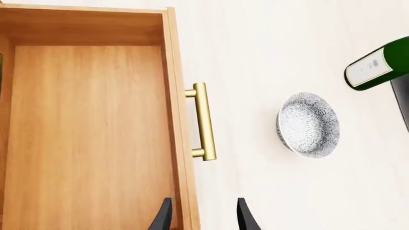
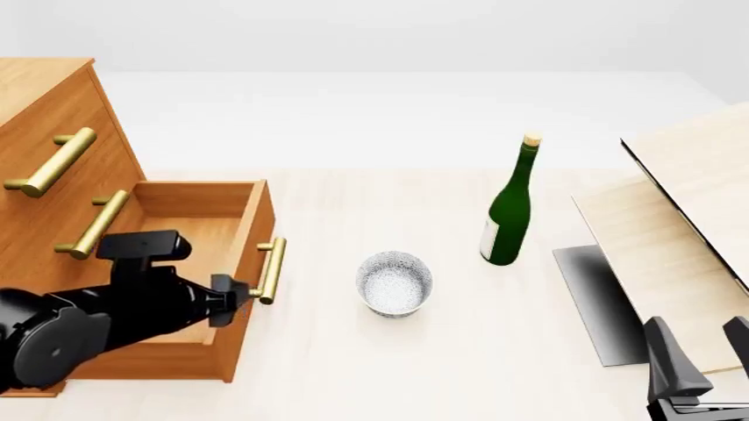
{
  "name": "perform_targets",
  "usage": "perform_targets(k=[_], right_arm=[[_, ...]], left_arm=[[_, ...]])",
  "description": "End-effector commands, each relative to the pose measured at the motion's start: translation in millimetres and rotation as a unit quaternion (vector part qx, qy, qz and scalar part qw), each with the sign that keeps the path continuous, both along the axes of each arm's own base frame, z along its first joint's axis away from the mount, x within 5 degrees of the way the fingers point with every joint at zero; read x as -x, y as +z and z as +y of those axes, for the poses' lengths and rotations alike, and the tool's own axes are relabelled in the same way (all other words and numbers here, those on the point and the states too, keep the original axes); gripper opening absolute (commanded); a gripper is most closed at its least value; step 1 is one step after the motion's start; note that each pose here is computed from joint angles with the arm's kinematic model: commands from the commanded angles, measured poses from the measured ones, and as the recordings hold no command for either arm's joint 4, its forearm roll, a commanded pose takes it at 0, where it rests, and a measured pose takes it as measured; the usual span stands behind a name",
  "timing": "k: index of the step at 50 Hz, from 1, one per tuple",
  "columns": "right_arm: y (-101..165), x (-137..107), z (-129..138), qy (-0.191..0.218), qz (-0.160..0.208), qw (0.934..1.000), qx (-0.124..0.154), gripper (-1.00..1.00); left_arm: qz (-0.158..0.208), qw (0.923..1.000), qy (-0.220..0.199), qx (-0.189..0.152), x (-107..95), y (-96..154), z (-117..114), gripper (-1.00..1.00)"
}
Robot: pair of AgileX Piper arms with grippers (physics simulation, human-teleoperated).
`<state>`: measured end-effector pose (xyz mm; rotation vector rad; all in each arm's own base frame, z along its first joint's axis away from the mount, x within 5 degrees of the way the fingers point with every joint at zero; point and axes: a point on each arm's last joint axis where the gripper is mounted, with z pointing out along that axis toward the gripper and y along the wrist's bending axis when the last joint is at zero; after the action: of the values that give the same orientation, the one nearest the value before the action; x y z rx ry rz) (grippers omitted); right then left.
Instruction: Put the bowl in the bottom drawer of the cabinet and close it.
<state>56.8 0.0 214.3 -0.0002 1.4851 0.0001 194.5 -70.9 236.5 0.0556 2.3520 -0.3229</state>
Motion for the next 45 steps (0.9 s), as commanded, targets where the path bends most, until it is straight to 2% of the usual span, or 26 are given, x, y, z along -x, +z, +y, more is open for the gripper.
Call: perform_targets(k=[1,28,45], right_arm=[[0.0,0.0,0.0,0.0,0.0,1.0,0.0,1.0],[0.0,0.0,0.0,0.0,0.0,1.0,0.0,1.0],[0.0,0.0,0.0,0.0,0.0,1.0,0.0,1.0]], left_arm=[[-0.015,0.9999,0.001,-0.001,8.9,12.4,6.0,1.0],[-0.065,0.9976,-0.02,0.01,30.8,52.9,8.3,1.0],[-0.068,0.9972,-0.017,0.024,32.5,69.0,6.1,1.0]])
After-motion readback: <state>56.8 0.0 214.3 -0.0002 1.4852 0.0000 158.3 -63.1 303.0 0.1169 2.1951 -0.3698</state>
